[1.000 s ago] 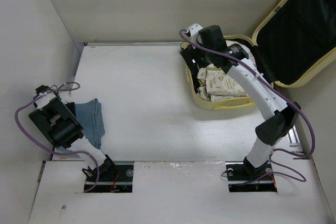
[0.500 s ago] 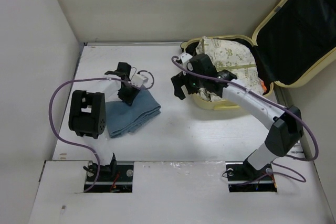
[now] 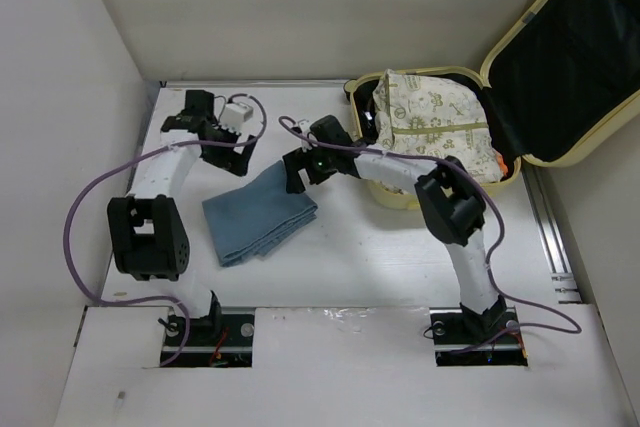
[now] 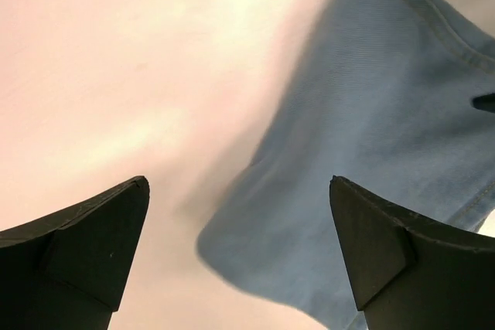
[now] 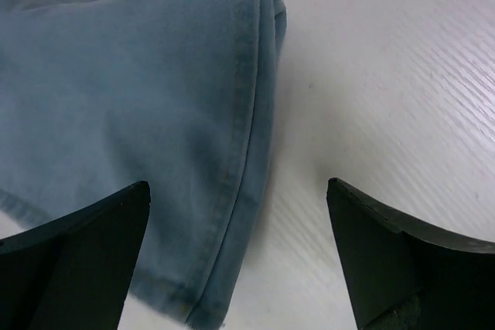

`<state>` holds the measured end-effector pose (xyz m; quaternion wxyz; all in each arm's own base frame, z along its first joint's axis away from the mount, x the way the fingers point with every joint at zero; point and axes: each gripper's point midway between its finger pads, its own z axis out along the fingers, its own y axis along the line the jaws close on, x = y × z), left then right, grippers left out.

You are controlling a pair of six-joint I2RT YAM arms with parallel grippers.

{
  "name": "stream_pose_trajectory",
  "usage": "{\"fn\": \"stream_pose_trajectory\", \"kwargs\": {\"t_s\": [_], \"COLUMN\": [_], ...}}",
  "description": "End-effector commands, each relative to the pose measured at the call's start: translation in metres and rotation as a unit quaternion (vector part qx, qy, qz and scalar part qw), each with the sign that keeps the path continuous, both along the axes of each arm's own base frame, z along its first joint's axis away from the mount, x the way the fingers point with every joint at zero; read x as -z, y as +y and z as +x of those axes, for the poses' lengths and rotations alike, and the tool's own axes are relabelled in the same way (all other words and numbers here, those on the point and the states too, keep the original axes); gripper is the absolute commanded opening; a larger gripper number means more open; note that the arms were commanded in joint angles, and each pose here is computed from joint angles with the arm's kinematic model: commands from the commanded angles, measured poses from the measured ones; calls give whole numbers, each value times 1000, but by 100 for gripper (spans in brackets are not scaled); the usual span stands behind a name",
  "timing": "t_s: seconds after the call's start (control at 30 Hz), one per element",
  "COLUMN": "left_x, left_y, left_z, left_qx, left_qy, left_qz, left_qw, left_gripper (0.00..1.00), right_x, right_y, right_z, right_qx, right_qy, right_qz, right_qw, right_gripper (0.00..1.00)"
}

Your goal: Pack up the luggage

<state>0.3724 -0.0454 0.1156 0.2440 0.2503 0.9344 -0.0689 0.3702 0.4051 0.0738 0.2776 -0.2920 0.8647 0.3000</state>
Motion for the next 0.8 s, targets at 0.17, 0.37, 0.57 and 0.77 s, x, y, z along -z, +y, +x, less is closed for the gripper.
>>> {"fn": "stream_pose_trajectory", "kwargs": {"t_s": [0.17,0.37,0.57,0.77], "left_x": [32,74,95,85], "left_y": [101,109,101,107], "left_z": [-71,-99,-98,-90], "left_qx": [-178,-194,-199,-197], "left_qy": [104,145,170,153], "left_qz": [30,9,-7,-4], "left_qw": [978,970,965,968], "left_gripper": [100,99,96,96], "right_x": [15,58,66,3], "right_y": [59,72,80,84], "right_z": [22,-18,-37,-33], "right_qx": [-60,-93,-128,-136], "right_qy": [-29,-5,27,-19], "right_qz": [45,20,53,89], "right_qw": [997,995,990,986], "right_gripper": [100,94,0,0]}}
